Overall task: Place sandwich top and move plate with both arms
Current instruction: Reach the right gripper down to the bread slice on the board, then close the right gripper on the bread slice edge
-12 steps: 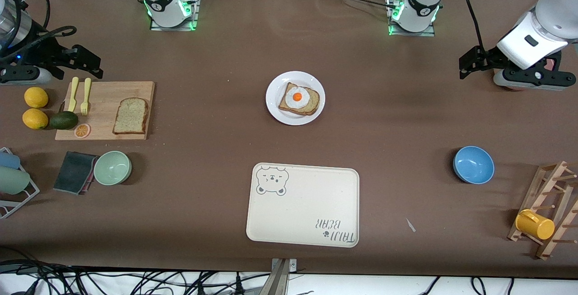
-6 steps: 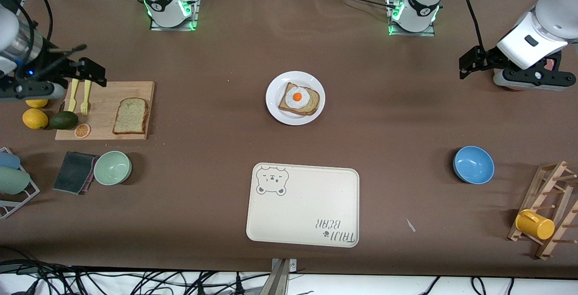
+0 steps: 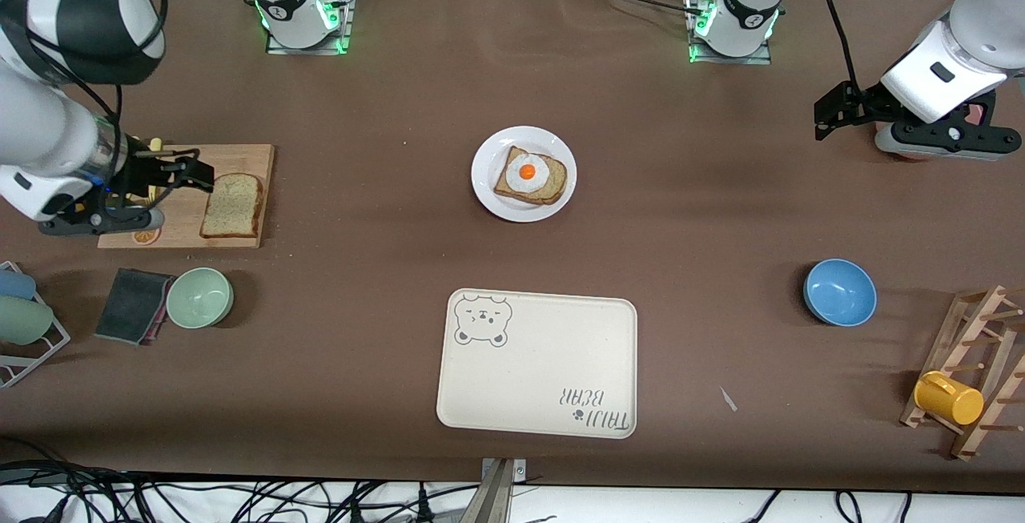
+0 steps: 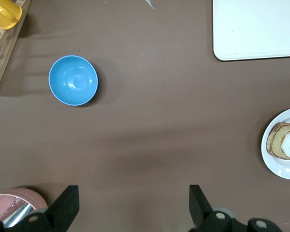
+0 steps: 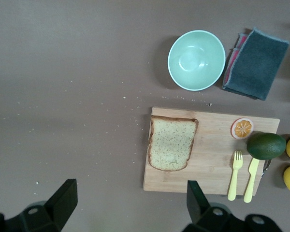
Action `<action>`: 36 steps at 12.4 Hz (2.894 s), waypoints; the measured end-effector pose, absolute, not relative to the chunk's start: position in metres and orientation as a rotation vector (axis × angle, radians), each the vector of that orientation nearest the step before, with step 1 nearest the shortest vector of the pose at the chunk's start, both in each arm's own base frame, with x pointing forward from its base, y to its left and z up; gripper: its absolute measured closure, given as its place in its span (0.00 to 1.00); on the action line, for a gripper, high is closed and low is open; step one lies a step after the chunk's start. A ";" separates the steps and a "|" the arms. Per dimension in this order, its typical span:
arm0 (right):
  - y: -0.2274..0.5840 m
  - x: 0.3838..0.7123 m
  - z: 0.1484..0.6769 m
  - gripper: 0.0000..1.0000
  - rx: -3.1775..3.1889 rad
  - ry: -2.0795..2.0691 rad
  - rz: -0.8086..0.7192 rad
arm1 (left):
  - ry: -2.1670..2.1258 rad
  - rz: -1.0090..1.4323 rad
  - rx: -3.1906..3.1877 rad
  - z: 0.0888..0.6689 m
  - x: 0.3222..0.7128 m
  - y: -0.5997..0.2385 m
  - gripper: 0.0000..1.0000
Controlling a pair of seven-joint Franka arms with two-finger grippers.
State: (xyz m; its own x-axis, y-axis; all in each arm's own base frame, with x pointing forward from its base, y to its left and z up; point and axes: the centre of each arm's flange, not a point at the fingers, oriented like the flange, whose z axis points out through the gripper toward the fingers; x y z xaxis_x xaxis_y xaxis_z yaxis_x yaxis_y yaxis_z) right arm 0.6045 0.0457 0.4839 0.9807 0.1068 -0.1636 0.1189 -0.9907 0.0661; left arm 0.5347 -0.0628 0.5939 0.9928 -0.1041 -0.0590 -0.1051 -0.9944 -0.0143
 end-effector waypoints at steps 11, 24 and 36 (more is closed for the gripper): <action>0.047 0.571 0.319 0.00 2.958 0.069 -0.227 | 0.164 0.091 -3.119 0.594 0.535 -0.063 0.00; 0.027 0.522 0.229 0.56 2.904 0.119 -0.180 | 0.164 0.091 -3.119 0.594 0.535 -0.063 0.00; 0.014 0.512 0.200 0.56 2.926 0.103 -0.163 | 0.164 0.091 -3.119 0.594 0.535 -0.063 0.00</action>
State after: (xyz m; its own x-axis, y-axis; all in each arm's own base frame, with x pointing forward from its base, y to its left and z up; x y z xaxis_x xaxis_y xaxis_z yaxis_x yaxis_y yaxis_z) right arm 0.5119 0.0141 0.2001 0.9914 0.0577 -0.1172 0.0808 -0.9758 0.2030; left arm 0.5346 -0.0629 0.5939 0.9928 -0.1043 -0.0592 -0.1054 -0.9943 -0.0143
